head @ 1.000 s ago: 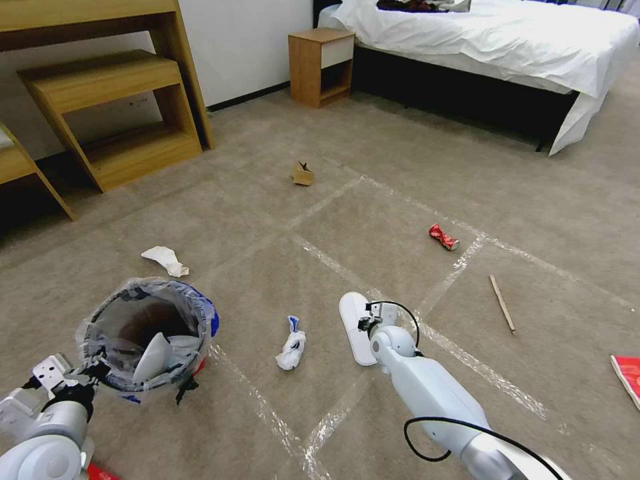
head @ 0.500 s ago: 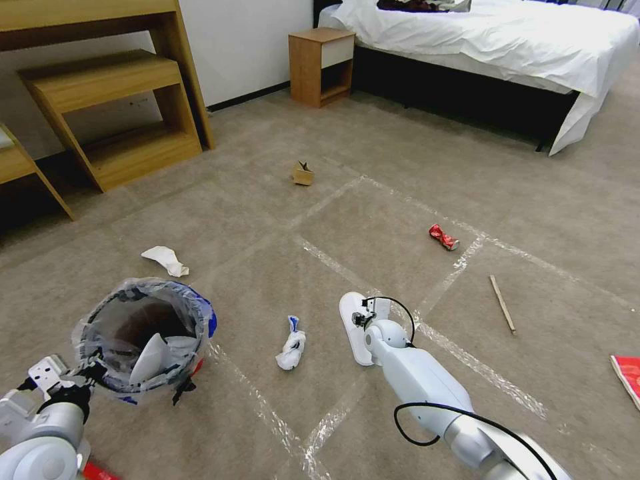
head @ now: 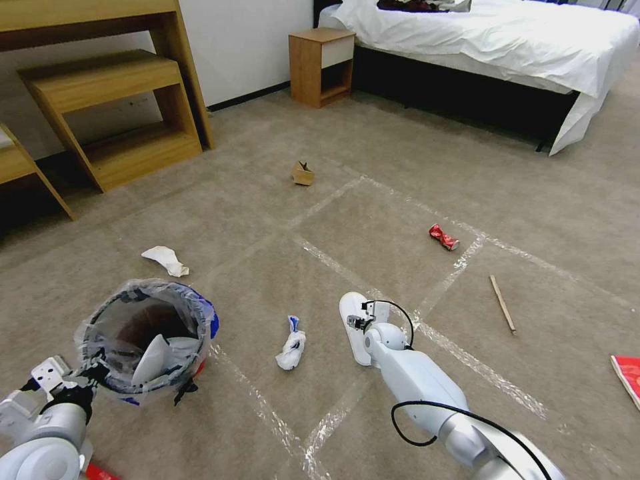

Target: Pick up the trash bin and place the garbage on the floor into it.

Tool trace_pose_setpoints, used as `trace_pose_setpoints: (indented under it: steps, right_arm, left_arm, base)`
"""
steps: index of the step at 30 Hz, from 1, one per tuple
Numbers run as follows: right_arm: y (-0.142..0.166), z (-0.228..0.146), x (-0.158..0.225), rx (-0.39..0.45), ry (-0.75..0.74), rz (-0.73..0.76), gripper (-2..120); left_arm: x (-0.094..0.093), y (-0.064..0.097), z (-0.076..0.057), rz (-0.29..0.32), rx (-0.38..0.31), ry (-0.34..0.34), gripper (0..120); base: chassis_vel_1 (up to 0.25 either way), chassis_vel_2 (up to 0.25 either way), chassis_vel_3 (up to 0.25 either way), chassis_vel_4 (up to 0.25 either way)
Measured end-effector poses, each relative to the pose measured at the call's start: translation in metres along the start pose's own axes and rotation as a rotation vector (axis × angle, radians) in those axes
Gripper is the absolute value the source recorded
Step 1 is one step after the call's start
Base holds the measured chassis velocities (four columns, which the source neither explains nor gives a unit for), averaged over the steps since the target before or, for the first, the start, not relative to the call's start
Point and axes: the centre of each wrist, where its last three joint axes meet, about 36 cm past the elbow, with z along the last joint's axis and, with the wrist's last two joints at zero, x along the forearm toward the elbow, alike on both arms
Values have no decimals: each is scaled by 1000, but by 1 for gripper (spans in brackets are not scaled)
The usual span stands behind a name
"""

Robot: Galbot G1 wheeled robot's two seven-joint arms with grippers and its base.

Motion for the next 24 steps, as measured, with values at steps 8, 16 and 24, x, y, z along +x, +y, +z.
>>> trace_pose_setpoints:
  steps: [8,16,24]
  right_arm:
    - [6,5,-8,16,-19,-19,51]
    - [7,8,-10,20,-24,-27,32]
    - [1,13,-13,28,-25,-20,8]
  left_arm:
    - [2,2,3,0,6,-1,1]
    - [3,3,3,-2,9,-7,1]
    - [4,3,3,-1,12,-9,1]
  base:
    - [0,0,0,0]
    - [0,0,0,0]
    - [0,0,0,0]
